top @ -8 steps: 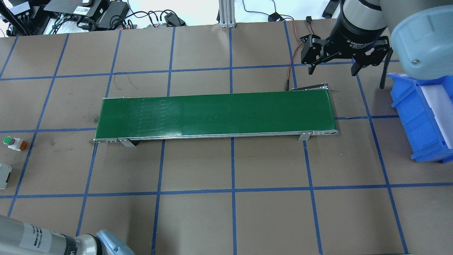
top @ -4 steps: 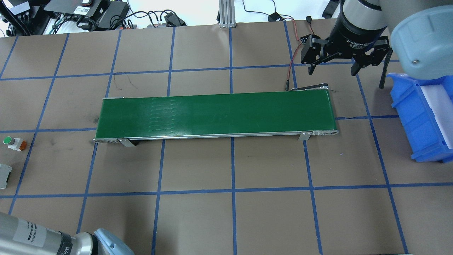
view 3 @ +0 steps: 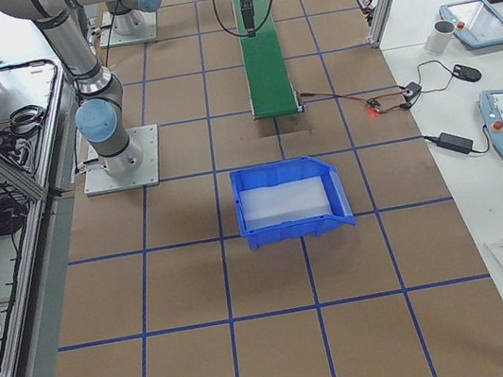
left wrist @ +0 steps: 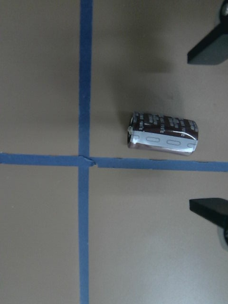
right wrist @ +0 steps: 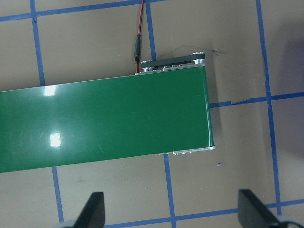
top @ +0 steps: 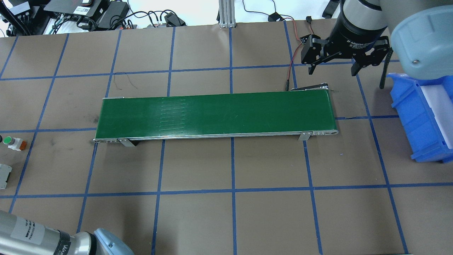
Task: Move capacitor from left to right
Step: 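Close the left gripper around the brown capacitor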
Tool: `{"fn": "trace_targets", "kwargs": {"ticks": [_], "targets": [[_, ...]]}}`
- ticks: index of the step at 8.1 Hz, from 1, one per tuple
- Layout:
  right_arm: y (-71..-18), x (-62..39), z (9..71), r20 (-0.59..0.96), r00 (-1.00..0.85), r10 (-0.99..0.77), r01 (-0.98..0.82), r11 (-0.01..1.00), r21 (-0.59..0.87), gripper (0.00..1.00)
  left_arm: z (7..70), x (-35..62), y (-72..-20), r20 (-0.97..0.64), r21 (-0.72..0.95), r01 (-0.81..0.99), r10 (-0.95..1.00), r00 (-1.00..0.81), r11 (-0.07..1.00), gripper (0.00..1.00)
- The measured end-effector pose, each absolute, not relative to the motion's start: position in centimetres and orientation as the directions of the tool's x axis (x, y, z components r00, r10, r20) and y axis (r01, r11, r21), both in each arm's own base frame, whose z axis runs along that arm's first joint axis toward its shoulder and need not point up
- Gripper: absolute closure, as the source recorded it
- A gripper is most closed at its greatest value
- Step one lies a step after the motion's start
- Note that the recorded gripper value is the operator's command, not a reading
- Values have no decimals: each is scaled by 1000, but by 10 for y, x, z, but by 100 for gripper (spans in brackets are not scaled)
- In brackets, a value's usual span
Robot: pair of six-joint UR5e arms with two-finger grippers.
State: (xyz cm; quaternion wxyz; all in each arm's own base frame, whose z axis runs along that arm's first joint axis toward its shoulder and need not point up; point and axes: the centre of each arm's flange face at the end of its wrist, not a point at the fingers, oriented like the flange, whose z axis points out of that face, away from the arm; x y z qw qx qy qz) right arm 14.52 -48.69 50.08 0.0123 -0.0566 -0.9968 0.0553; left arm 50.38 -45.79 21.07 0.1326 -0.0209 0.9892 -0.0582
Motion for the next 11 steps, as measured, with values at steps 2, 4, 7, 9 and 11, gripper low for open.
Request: {"fn": "trace_targets", "kwargs": {"ticks": [2, 4, 7, 9, 11], "targets": [[-487, 145, 501, 18, -993, 114, 111, 987, -112, 0, 195, 504, -461, -230, -136, -22, -54, -972, 990, 2], [-487, 145, 501, 17, -993, 114, 111, 987, -113, 0, 186, 507, -462, -238, -123, 10, -20, -971, 992, 1], [-487, 145, 501, 18, -993, 114, 111, 987, -113, 0, 182, 513, -457, -283, -26, 100, 89, -955, 995, 10], [-487, 145, 501, 18, -993, 114, 111, 987, -113, 0, 177, 515, -455, -287, 6, 109, 107, -952, 994, 19], [-487, 145, 501, 18, -993, 114, 112, 987, -113, 0, 172, 515, -454, -284, 17, 109, 109, -953, 994, 34]]}}
